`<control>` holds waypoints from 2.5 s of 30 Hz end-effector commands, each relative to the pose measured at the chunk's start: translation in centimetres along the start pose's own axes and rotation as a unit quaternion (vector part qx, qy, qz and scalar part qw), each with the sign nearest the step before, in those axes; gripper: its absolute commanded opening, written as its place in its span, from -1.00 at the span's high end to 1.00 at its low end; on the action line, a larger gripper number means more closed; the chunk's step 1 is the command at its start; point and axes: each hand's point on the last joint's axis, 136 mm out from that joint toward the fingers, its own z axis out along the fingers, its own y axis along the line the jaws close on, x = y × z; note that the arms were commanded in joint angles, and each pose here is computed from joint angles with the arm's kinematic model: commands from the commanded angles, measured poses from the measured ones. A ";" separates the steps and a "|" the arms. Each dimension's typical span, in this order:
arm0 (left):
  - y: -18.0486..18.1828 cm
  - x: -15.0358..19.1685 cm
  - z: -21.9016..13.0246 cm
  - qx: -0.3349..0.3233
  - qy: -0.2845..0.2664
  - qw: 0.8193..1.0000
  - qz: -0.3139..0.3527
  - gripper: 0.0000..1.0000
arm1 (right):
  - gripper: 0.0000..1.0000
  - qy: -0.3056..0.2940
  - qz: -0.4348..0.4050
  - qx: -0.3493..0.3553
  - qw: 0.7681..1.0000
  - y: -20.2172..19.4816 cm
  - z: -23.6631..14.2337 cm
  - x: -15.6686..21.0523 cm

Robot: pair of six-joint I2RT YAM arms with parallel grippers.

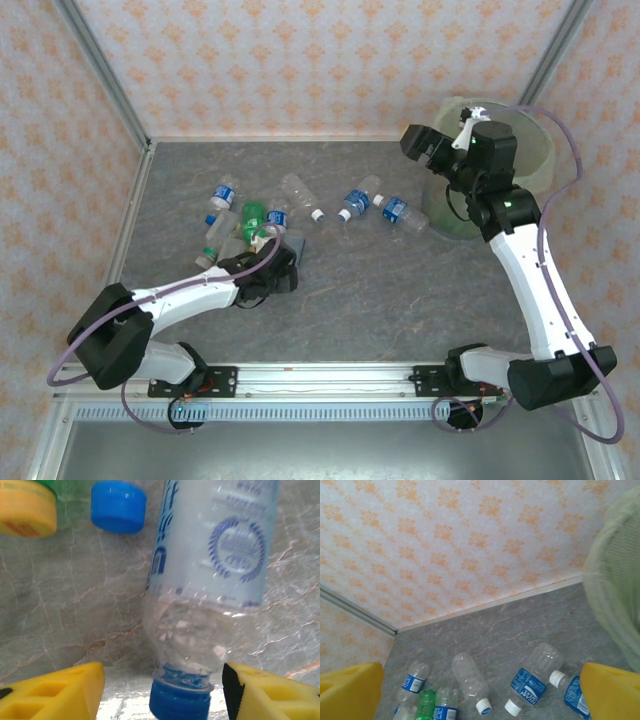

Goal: Put the plastic bottles in the bin

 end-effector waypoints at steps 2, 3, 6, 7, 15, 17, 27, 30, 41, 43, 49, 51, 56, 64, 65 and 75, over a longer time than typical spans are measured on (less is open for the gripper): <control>-1.9 -0.1 0.1 0.050 -0.014 0.999 -0.013 -0.32 | -0.99 -0.001 0.002 -0.021 1.000 1.3 0.4 -0.1; -2.1 0.0 0.2 0.054 -0.015 0.998 -0.013 -0.31 | -0.99 0.000 0.002 -0.022 1.000 1.4 0.3 -0.2; -2.3 0.5 0.6 0.056 -0.016 0.998 -0.004 -0.31 | -0.99 0.006 -0.003 -0.020 1.000 1.4 0.3 -0.2; -2.4 0.7 0.7 0.055 -0.018 0.998 0.000 -0.31 | -0.99 0.008 -0.005 -0.018 1.000 1.4 0.4 -0.1; -3.4 1.8 2.0 0.047 -0.007 0.998 0.038 -0.23 | -0.99 0.010 -0.017 -0.023 1.000 2.0 0.0 -0.7; -3.5 1.7 2.0 0.042 -0.008 0.998 0.046 -0.07 | -0.99 0.012 -0.019 -0.022 1.000 1.9 0.0 -0.6; -3.4 1.7 2.5 0.018 -0.009 0.997 0.068 0.24 | -0.99 0.012 -0.012 -0.029 0.999 2.0 0.2 -0.4; -3.5 1.5 2.3 0.020 -0.012 0.997 0.073 0.31 | -0.99 0.010 -0.008 -0.032 0.999 2.0 0.2 -0.2; -5.5 -1.2 -0.7 0.062 -0.059 0.994 0.071 0.85 | -0.99 0.020 0.011 -0.046 0.999 1.9 0.5 0.9; -6.2 -2.1 -1.6 0.075 -0.073 0.992 0.068 0.85 | -0.99 0.024 0.014 -0.052 0.998 2.1 0.7 1.0; -9.8 -5.2 -5.5 0.154 -0.133 0.978 0.054 0.80 | -0.99 0.027 0.015 -0.092 0.995 3.7 0.8 0.9; -11.2 -6.6 -7.1 0.177 -0.156 0.970 0.062 0.80 | -0.99 0.026 0.019 -0.113 0.993 4.3 0.6 0.9; -14.4 -9.5 -10.9 0.226 -0.199 0.951 0.074 0.79 | -0.99 0.054 0.012 -0.161 0.985 6.0 0.5 1.8; -19.1 -12.0 -15.2 0.286 -0.228 0.925 0.107 0.79 | -0.80 0.107 0.012 -0.227 0.968 7.8 0.3 4.5; -19.6 -12.1 -15.5 0.291 -0.230 0.922 0.112 0.79 | -0.78 0.115 0.012 -0.232 0.966 7.9 0.3 4.8; -22.8 -12.3 -16.6 0.313 -0.222 0.912 0.145 0.80 | -0.72 0.162 0.014 -0.255 0.953 8.7 0.6 7.0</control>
